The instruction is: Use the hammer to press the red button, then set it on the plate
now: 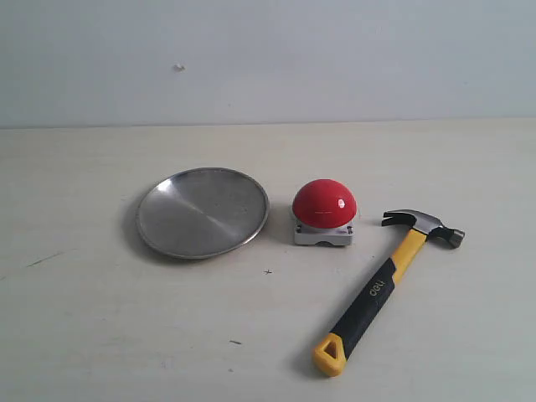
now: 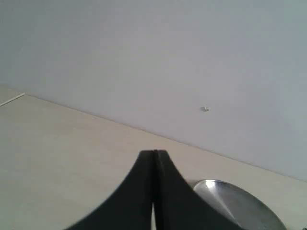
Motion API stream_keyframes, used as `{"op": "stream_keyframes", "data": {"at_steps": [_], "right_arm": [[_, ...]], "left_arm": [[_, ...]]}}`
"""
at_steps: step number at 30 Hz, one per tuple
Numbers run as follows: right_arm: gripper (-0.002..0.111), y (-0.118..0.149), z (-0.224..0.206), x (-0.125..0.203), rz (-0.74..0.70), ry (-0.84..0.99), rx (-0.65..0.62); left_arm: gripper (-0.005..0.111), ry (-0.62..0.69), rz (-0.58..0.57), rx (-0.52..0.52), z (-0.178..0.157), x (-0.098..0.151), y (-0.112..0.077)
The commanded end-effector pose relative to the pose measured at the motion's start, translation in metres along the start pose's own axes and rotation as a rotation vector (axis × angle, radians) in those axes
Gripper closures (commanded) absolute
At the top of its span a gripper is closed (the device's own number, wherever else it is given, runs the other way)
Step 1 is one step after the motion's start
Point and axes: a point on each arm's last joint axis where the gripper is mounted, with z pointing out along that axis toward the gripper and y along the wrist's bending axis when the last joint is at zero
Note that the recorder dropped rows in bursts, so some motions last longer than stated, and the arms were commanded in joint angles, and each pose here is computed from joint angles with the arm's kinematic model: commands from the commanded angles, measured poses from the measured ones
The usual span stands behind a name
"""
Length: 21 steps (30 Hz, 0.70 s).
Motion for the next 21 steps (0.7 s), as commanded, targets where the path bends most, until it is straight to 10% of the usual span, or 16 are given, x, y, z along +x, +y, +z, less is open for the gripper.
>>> {"op": "stream_keyframes", "data": {"at_steps": [1, 21], "right_arm": [[0.108, -0.0041, -0.0004, 0.0007, 0.004, -0.009, 0.070], [0.108, -0.0061, -0.0006, 0.0006, 0.005, -0.013, 0.106]], "left_arm": [[0.107, -0.006, 0.000, 0.002, -0.0005, 0.0005, 0.0001], [0.107, -0.006, 0.000, 0.002, -0.0005, 0.0005, 0.0001]]}}
